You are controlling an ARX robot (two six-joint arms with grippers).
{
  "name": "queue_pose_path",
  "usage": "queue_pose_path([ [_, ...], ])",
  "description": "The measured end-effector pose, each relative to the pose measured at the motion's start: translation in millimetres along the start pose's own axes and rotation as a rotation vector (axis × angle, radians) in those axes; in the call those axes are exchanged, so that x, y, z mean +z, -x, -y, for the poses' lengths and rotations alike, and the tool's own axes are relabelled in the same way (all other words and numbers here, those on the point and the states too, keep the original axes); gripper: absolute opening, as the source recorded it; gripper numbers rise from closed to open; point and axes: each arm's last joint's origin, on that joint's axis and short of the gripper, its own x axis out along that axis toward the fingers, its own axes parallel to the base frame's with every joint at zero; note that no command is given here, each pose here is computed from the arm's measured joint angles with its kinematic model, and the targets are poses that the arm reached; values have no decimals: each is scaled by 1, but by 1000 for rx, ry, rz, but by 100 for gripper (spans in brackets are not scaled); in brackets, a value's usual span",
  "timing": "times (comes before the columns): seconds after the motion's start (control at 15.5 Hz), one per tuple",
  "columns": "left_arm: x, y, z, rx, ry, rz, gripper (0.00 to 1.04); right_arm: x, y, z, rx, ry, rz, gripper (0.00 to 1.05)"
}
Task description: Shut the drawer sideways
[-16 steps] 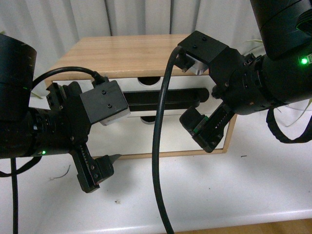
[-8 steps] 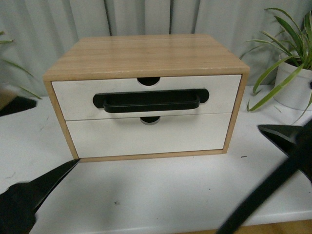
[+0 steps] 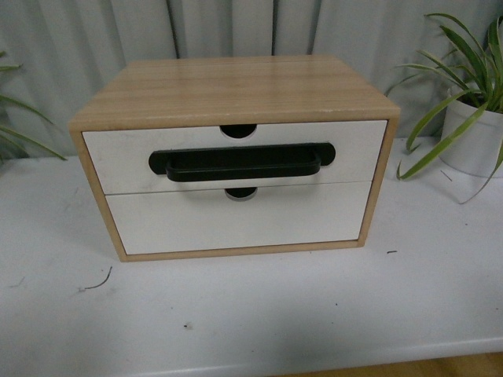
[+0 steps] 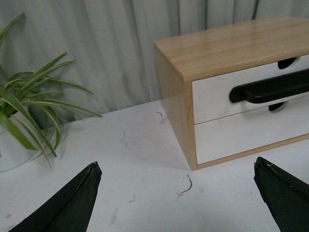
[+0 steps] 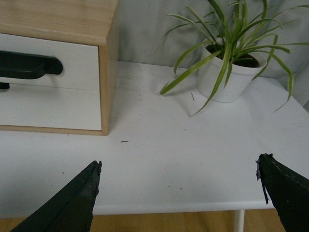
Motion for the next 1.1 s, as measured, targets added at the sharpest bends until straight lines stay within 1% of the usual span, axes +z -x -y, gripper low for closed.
queue_pose_path([
  [0.13,0,0,1,-9,21,0,98,-2,-1,0,2,3,-12,98],
  [0.19,2,-1,2,10,29,27,95,-2,-1,-1,-2,-30,40,95],
  [0.26,13,0,7,60,60,131,84,-6,0,2,0,-103,139,85],
  [0.32,14,4,12,55,88,140,74,-11,3,6,-12,-141,179,74],
  [0.45,11,6,10,103,118,108,52,-12,8,13,-22,-176,229,52],
  [0.52,11,8,10,101,126,109,38,-19,8,15,-11,-176,201,37],
  [0.58,11,10,11,99,132,107,25,-19,10,18,-15,-178,207,24],
  [0.65,11,10,11,100,133,98,16,-19,12,19,-16,-179,217,16],
  [0.71,7,13,11,96,135,56,7,-18,14,21,-18,-181,228,7],
  [0.77,2,17,13,90,140,17,2,-20,15,25,1,-177,220,2],
  [0.84,8,20,12,97,136,81,2,-22,16,31,-28,-181,216,2],
  [0.9,6,20,12,98,138,56,2,-22,18,32,-27,-183,218,2],
  [1.1,5,20,12,96,138,56,2,-23,22,31,-15,-181,219,2],
])
